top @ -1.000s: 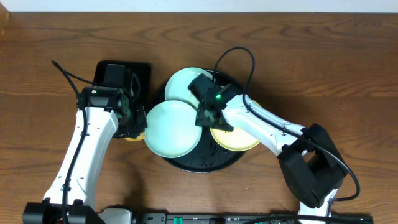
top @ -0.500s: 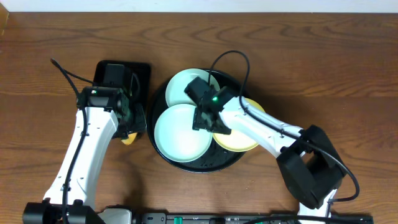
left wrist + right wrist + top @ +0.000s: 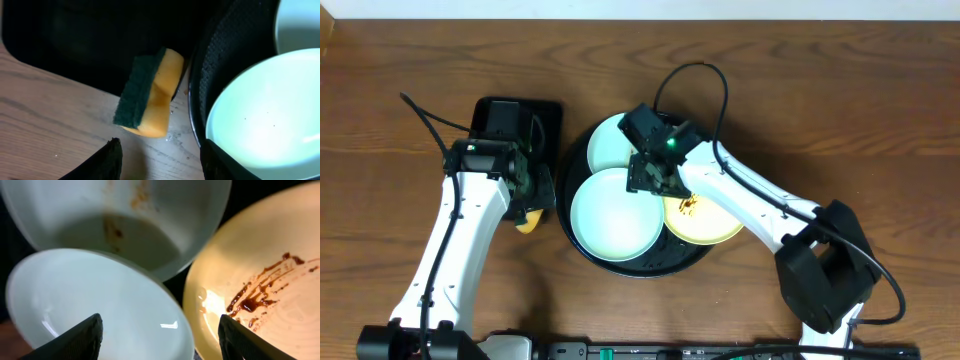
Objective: Clean dirty plates on tray and stack at the side
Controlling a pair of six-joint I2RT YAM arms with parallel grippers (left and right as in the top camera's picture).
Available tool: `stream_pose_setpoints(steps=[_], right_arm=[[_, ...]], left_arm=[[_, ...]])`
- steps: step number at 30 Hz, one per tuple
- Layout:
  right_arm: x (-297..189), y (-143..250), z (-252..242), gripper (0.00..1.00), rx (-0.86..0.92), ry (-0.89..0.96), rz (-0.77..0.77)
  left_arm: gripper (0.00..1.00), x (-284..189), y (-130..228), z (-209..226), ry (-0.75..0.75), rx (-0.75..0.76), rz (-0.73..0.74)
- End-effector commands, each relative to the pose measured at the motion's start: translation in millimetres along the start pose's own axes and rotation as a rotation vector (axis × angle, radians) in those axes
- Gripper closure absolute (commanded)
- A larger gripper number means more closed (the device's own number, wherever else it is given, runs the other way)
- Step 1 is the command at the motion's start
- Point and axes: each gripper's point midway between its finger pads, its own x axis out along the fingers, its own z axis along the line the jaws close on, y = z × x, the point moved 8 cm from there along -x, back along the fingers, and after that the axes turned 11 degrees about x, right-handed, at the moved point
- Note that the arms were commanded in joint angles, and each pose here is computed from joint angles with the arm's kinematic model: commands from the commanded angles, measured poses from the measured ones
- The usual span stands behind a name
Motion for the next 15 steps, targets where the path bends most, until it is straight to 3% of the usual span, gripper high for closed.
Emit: stream_pose_setpoints(steps=[1, 6, 15], right_arm=[[-5.1, 6.5, 9.2, 0.28, -0.028, -0.030, 0.036], [0.3, 31.6, 11.0, 0.28, -0.010, 0.004, 0.081], [5.6, 60.9, 7.4, 0.29, -0.005, 0.080, 0.110]], left_arm=[[0.48, -2.9, -3.3, 8.7, -0.081, -0.005, -0.018], [0.44, -2.4, -6.4, 23.0, -0.187, -0.076, -0.036], [0.44, 17.3, -9.5, 44.1, -0.175, -0.164, 0.045]])
